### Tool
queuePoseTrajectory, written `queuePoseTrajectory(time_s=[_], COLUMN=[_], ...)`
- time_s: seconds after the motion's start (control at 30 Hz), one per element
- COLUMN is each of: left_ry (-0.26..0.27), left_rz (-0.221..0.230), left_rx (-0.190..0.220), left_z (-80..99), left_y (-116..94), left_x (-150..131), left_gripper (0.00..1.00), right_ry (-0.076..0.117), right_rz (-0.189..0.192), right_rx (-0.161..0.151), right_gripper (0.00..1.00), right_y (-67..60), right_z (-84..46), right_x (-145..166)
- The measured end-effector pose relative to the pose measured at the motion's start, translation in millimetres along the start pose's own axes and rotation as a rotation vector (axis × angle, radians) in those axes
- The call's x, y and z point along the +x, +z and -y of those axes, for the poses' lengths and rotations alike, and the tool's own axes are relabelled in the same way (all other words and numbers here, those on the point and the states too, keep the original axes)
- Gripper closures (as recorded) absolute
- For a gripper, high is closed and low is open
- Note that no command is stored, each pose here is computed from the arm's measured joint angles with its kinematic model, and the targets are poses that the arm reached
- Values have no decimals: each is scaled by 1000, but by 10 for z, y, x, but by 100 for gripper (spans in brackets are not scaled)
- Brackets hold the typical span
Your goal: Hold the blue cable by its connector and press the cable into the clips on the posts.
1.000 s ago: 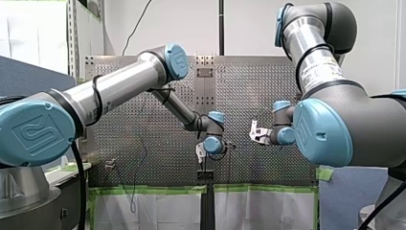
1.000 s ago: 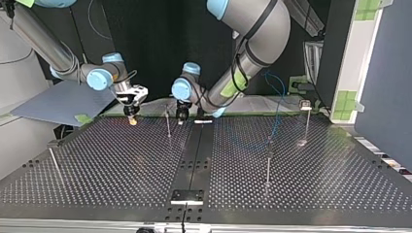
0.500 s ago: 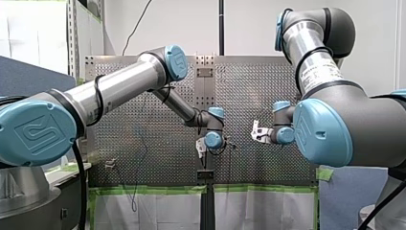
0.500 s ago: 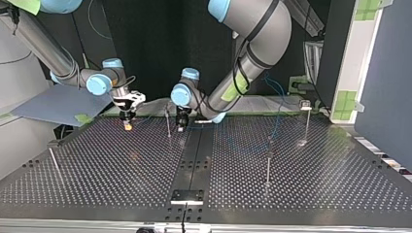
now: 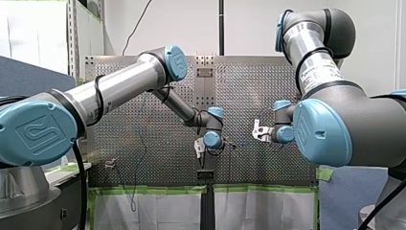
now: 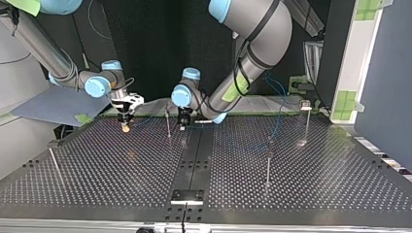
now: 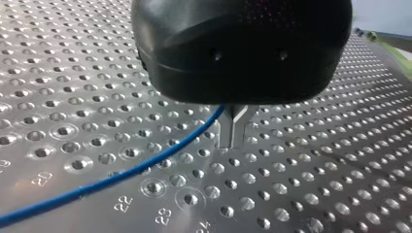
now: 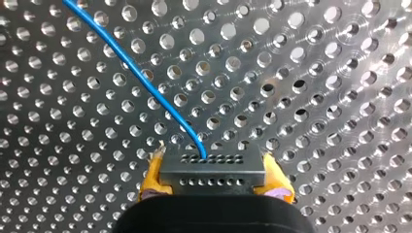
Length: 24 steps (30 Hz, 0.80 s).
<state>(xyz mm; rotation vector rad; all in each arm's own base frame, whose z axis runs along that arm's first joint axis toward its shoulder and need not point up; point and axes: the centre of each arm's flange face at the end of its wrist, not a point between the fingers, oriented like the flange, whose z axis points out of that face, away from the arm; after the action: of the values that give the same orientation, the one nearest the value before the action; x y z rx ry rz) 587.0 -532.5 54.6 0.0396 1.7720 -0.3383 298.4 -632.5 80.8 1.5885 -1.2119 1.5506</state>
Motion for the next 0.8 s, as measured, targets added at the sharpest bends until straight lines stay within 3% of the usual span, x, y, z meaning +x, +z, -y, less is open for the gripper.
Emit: queuePoseTrajectory(time_s=[0.07, 0.1, 0.13, 0.17, 0.2, 0.23, 0.33, 0.37, 0.8], left_ry=[12, 17, 24, 30, 35, 41, 56, 61, 173], left_rz=[-4, -5, -6, -6, -6, -5, -3, -3, -77], left_rx=[-15, -20, -27, -32, -37, -44, -64, -70, -134], left_z=[-15, -20, -27, -30, -32, -35, -43, -43, -25], left_y=[-10, -13, -17, -19, -23, -27, -40, -46, -220], left_x=[4, 5, 6, 6, 7, 7, 5, 2, 68], left_gripper=[72, 72, 54, 43, 43, 27, 20, 0, 0], right_ry=[0, 1, 1, 1, 1, 1, 1, 1, 0], right_rz=[3, 5, 6, 7, 9, 10, 14, 15, 22], right_rx=[4, 6, 8, 9, 10, 11, 11, 12, 26], right_gripper=[100, 100, 100, 100, 100, 100, 100, 100, 100], right_y=[-3, -4, -5, -5, -7, -9, -13, -13, -6], right_z=[6, 12, 15, 18, 20, 21, 24, 25, 55], right_x=[-4, -8, -9, -10, -12, -14, -18, -18, -7])
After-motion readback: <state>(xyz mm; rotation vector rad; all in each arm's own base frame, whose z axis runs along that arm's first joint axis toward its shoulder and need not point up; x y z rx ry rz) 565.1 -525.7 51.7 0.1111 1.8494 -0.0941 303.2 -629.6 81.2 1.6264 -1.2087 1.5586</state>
